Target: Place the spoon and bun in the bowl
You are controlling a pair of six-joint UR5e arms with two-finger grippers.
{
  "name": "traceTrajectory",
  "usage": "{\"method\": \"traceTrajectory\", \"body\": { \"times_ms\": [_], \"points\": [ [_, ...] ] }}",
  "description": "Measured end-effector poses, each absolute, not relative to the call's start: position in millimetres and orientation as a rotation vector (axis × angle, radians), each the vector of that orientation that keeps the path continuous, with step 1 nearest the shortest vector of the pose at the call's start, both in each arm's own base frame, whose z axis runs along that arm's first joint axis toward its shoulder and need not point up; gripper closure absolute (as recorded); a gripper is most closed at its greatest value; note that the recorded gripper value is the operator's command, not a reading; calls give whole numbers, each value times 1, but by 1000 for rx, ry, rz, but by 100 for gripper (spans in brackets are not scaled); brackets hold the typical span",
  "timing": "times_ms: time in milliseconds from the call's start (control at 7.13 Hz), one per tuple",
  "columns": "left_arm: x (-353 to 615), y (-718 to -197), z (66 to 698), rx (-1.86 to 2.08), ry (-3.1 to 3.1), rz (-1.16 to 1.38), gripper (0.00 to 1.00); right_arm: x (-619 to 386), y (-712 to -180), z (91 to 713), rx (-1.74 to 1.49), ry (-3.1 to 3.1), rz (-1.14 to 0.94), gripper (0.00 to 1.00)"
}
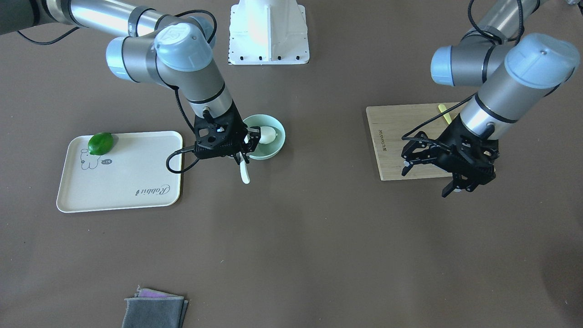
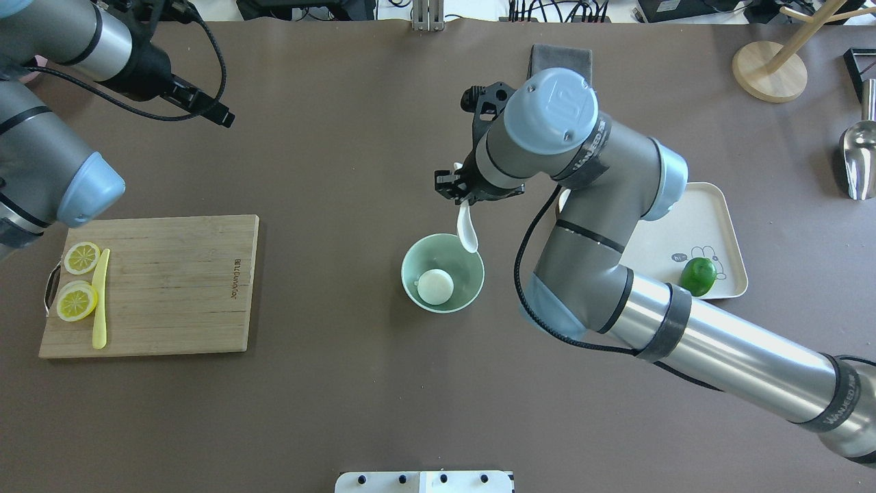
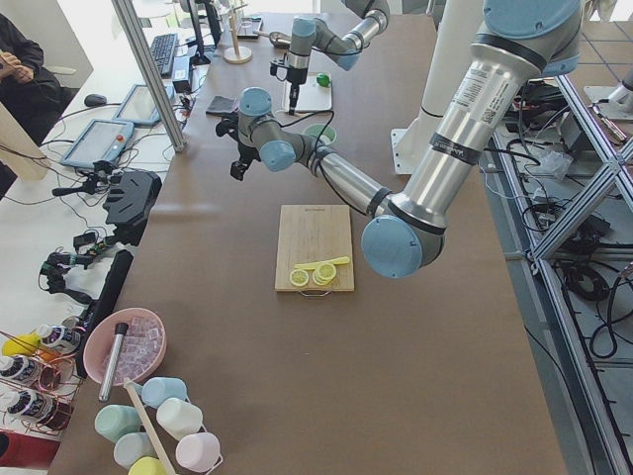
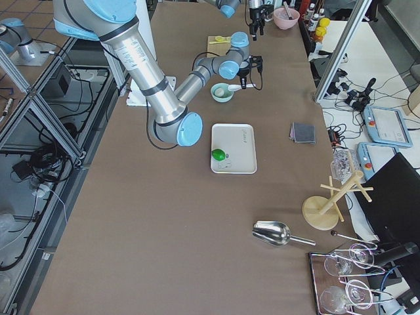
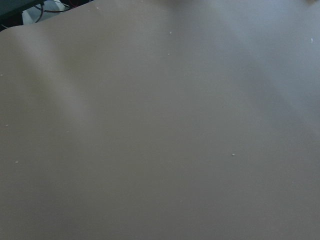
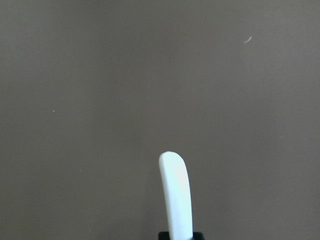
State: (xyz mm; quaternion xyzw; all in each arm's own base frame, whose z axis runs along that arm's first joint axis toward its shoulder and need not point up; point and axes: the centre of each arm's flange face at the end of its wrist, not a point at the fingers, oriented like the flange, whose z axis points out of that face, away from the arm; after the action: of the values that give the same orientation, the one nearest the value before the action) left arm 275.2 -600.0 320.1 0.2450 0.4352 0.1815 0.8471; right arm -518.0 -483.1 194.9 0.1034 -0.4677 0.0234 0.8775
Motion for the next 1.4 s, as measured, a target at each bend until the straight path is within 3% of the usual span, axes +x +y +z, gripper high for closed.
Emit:
{"method": "traceTrajectory", "body": {
  "times_ms": [280,421,1121,1402],
  "points": [
    [261,-610,330,513,908,371,2,-549,-448,200,197,-972,44,100],
    [259,-611,330,514,909,369,2,-552,-442,205,195,-966,40,1],
    [243,-617,340,517,891,340,2,-452,-496,188,157,-968,58,0],
    [192,-627,366,513,856,257,2,-347,-510,229,248,-900,-79,0]
  ]
}}
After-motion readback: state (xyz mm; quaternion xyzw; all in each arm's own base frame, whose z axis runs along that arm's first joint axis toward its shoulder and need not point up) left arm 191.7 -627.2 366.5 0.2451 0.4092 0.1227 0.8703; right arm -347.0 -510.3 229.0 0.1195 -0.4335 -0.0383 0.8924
